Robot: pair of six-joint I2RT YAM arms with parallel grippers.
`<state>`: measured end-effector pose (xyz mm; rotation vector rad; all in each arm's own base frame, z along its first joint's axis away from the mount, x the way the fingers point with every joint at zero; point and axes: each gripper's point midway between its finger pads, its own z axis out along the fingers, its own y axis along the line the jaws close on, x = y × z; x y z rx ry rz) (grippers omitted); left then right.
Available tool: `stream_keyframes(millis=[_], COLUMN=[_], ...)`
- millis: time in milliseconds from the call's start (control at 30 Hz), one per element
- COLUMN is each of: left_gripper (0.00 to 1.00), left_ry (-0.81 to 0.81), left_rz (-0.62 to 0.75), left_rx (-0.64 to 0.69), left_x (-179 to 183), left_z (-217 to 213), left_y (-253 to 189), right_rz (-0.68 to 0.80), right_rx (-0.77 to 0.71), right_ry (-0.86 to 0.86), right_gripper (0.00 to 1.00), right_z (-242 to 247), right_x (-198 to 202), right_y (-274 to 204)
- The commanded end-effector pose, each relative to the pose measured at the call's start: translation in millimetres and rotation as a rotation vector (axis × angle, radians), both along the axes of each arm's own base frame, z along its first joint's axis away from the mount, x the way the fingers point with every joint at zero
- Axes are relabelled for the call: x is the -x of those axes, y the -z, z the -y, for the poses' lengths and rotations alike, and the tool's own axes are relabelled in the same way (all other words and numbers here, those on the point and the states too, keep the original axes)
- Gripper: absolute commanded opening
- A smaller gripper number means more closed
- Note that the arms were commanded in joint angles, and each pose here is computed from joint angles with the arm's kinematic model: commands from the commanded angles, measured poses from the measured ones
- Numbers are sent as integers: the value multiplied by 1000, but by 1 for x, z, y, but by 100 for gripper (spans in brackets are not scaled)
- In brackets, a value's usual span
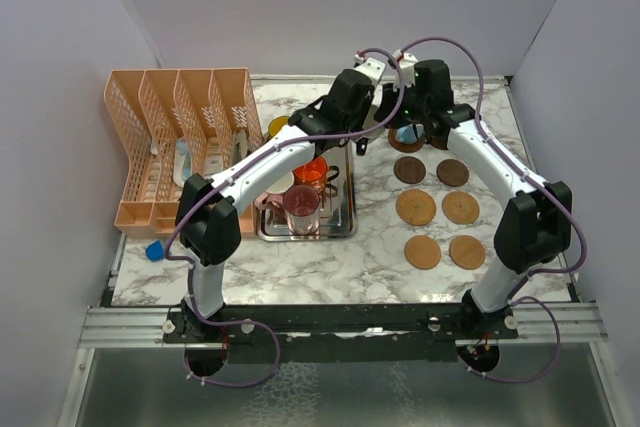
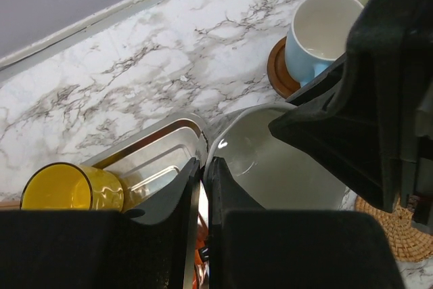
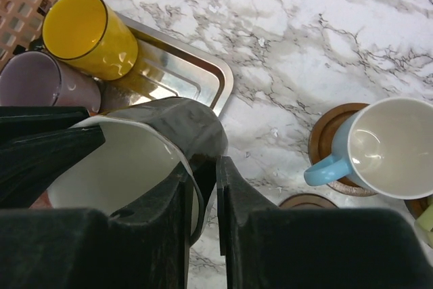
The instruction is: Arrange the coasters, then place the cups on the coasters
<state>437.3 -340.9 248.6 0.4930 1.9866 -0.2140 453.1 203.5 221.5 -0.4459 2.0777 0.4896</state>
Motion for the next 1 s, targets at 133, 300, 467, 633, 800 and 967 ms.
stream_keyframes(millis=[133, 300, 467, 633, 800, 967], left_gripper=[0, 1, 26, 52, 66, 76], left_ry=[83, 170, 311, 478, 571, 633], left_rz=[148, 169, 172, 156, 152, 162], left_rx=[62, 58, 81, 84, 25, -69], left_x=[2, 11, 33, 60, 80, 97], left_z=[14, 21, 30, 39, 30, 13], left_y=[-50, -60, -72, -73, -72, -75], right_rz=[24, 34, 43, 63, 65, 58], right_rx=[78, 78, 88, 106, 150, 198], right_ry=[68, 73, 78, 86, 121, 168], right_gripper=[1, 1, 1, 1, 1, 1], right_z=[16, 20, 26, 35, 58, 94], right_x=[-7, 0, 10, 22, 38, 65], right_y=[5, 2, -1, -6, -11, -15])
